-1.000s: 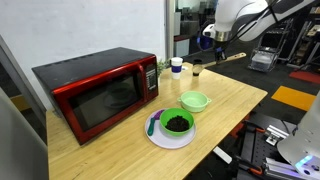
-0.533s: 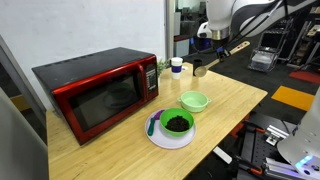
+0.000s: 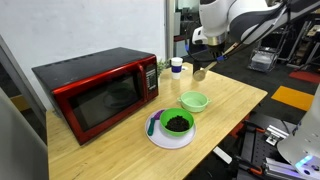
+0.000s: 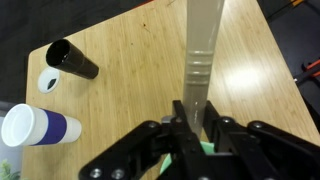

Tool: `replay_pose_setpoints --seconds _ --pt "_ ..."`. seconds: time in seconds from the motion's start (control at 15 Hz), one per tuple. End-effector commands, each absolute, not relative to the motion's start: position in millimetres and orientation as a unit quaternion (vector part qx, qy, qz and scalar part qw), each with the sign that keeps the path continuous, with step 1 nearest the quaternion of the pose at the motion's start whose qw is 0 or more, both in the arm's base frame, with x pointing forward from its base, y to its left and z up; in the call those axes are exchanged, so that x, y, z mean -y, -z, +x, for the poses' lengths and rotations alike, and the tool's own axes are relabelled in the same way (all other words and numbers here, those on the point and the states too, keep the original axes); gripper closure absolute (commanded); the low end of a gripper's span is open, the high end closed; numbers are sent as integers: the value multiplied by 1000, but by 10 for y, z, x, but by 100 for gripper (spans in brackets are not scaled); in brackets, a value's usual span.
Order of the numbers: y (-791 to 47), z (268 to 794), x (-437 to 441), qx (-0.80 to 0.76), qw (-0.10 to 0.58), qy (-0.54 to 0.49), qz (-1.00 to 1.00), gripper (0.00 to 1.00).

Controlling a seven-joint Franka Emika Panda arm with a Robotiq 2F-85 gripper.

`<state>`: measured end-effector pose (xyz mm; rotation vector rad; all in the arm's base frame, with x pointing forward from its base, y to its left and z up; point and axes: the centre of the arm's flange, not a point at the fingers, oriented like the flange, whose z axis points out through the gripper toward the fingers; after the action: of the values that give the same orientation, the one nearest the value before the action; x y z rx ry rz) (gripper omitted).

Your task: Use the spoon to pick the objects in the green bowl and put them in the green pot

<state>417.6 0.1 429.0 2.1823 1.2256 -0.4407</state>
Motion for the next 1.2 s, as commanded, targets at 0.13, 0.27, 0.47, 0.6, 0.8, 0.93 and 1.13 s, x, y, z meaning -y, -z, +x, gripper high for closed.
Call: replay_pose_setpoints --seconds 0.13,0.27,0.47,0.6,0.8,0.93,1.13 --pt "-4253 4199 -5 -462 295 169 819 78" --pt "-4255 4212 -6 -462 295 169 819 78" --pt "-4257 4220 -7 -462 295 169 819 78" --pt "-4257 4220 -7 -462 295 169 819 78" --pt "-4257 4220 -7 -462 295 169 819 94" --pt "-4327 4250 105 -458 304 172 818 94" --pt "-4490 4317 11 -472 334 165 799 94"
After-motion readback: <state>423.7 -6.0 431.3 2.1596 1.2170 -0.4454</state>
